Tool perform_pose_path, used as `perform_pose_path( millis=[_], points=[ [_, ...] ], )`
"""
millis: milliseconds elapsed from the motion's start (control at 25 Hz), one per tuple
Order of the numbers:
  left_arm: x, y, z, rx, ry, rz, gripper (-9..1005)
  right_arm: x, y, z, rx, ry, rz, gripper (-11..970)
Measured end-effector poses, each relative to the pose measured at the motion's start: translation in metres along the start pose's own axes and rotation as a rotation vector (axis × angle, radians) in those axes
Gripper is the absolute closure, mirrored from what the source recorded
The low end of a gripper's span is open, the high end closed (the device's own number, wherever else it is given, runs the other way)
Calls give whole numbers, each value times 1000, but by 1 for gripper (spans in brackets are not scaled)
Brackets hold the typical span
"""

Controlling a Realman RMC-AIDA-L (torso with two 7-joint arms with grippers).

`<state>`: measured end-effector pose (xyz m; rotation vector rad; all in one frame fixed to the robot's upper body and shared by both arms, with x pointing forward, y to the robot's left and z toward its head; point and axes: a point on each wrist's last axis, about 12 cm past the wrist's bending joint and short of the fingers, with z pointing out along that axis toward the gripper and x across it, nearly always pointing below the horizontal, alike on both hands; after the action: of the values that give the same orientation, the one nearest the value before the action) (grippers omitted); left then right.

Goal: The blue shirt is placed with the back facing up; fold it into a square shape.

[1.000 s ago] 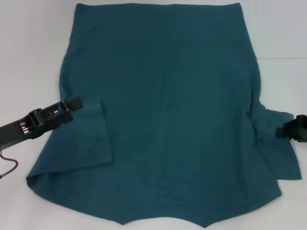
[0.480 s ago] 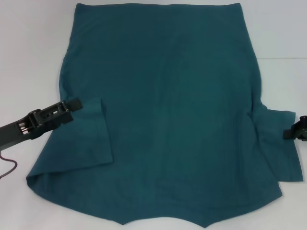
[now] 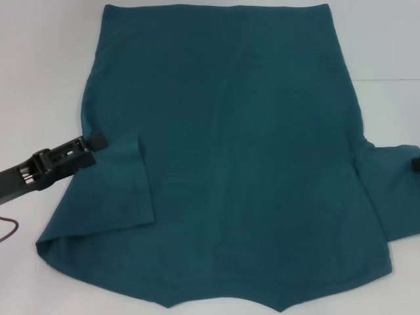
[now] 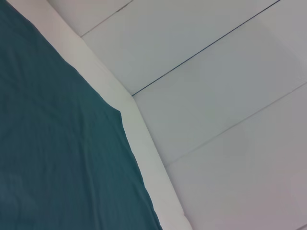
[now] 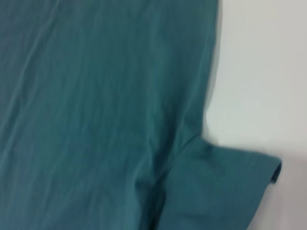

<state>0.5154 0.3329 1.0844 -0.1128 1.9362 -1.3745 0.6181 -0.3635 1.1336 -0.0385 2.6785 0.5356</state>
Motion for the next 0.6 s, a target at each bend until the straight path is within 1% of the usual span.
perform_pose_path(
  millis=[200, 280, 400, 600],
  points=[
    [-1, -1, -5, 12, -20, -4, 34, -12, 6, -4, 52, 31, -81, 956],
    [-1, -1, -8, 15, -29, -7, 34, -16, 9, -4, 66, 39, -96, 956],
    [0, -1, -10, 16, -36, -9, 34, -19, 11, -5, 77, 39, -101, 956],
    [1, -1, -10, 18, -36, -9, 34, -26, 9, -11, 116, 32, -110, 956]
  ],
)
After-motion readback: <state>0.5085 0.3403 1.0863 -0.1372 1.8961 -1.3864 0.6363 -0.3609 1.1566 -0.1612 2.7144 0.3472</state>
